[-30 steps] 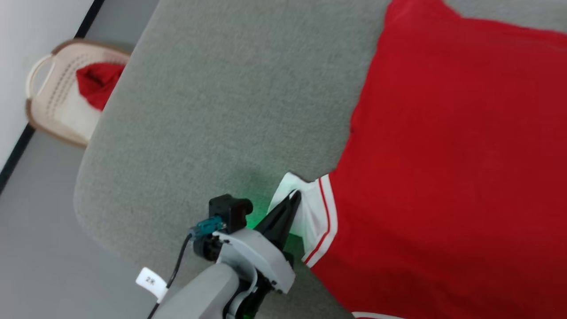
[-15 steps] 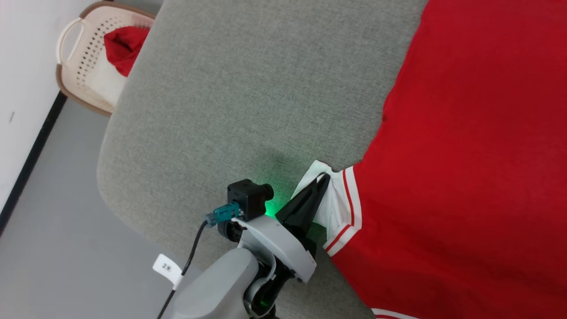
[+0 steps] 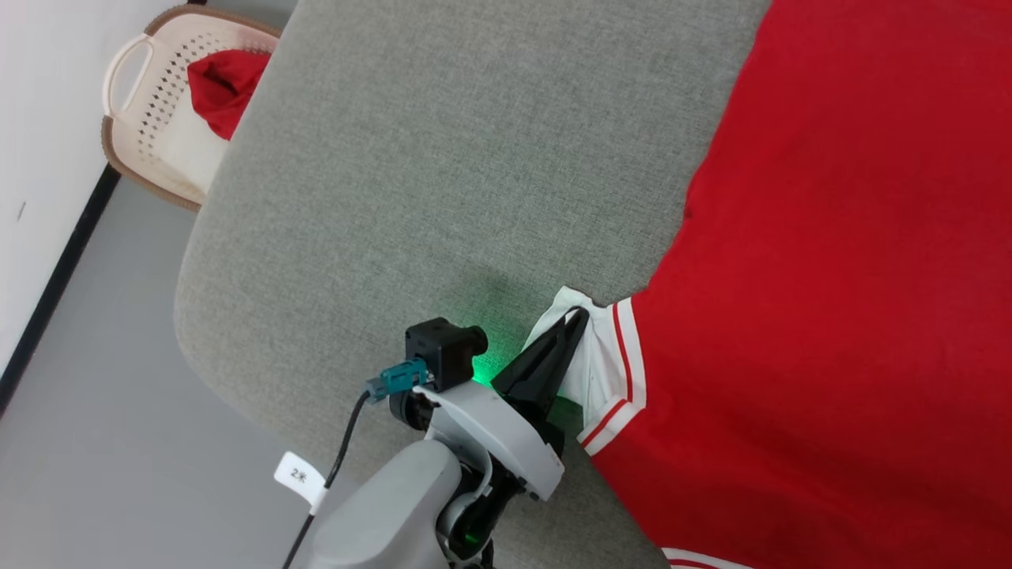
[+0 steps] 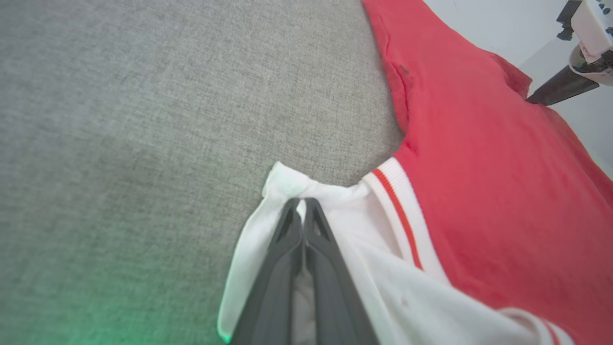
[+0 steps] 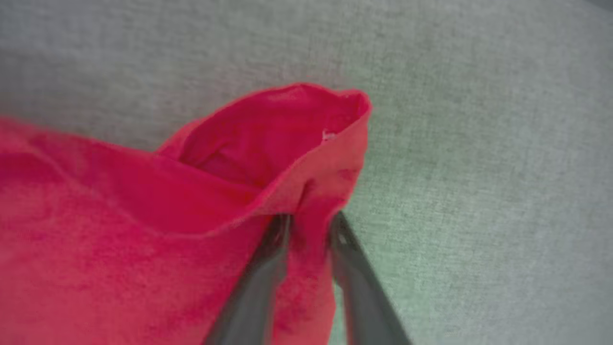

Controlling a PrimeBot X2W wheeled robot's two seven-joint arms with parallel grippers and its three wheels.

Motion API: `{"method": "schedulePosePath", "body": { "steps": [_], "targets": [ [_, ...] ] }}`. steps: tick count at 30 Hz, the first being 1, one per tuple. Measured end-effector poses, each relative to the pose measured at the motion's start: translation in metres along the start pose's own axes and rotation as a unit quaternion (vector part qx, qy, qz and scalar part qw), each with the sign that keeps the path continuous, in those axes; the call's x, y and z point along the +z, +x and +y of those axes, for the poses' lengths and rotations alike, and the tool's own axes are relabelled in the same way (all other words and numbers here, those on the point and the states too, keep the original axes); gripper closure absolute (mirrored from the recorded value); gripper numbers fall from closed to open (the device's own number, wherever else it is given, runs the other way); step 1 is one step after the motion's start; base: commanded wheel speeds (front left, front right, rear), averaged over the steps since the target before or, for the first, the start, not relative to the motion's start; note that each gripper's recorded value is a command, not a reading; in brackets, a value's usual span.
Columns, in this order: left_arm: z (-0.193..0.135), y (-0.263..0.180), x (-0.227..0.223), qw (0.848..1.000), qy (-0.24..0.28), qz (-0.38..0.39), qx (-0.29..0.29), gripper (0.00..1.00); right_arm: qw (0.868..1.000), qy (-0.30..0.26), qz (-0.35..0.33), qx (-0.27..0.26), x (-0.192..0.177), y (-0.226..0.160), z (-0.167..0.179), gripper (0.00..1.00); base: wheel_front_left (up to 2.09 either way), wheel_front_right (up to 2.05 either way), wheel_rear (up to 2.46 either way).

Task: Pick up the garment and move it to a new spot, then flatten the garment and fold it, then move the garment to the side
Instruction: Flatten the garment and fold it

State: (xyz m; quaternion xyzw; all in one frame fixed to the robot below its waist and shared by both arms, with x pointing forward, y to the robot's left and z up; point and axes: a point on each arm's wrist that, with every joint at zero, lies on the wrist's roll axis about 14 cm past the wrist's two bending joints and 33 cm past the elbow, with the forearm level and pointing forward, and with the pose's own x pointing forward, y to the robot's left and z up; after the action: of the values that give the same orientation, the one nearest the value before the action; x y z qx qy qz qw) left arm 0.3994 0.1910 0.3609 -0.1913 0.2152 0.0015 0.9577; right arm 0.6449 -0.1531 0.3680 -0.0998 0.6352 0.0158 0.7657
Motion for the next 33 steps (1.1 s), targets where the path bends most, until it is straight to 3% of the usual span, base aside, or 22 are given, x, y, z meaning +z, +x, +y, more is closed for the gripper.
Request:
{"method": "schedulePosePath", "body": {
  "steps": [9, 19, 26, 33],
  "targets": [
    [0.001, -0.003, 0.005, 1.000, 0.004, -0.008, -0.001, 1.00, 0.998, 0.030, -0.056, 0.012, -0.001, -0.011, 0.005, 1.00, 0.00, 0.00, 0.00],
    [0.006, -0.013, 0.017, 1.000, 0.021, -0.020, 0.003, 1.00, 0.990, 0.033, -0.117, 0.079, -0.001, -0.053, 0.028, 1.00, 0.00, 0.00, 0.00],
    [0.004, -0.017, 0.023, 0.999, 0.029, -0.027, -0.003, 1.00, 0.985, 0.024, -0.153, 0.081, -0.006, -0.086, 0.014, 1.00, 0.00, 0.00, 0.00],
    [-0.001, -0.022, 0.029, 0.999, 0.037, -0.032, -0.013, 1.00, 0.981, 0.025, -0.171, 0.092, -0.041, -0.101, -0.011, 1.00, 0.00, 0.00, 0.00]
  ]
}}
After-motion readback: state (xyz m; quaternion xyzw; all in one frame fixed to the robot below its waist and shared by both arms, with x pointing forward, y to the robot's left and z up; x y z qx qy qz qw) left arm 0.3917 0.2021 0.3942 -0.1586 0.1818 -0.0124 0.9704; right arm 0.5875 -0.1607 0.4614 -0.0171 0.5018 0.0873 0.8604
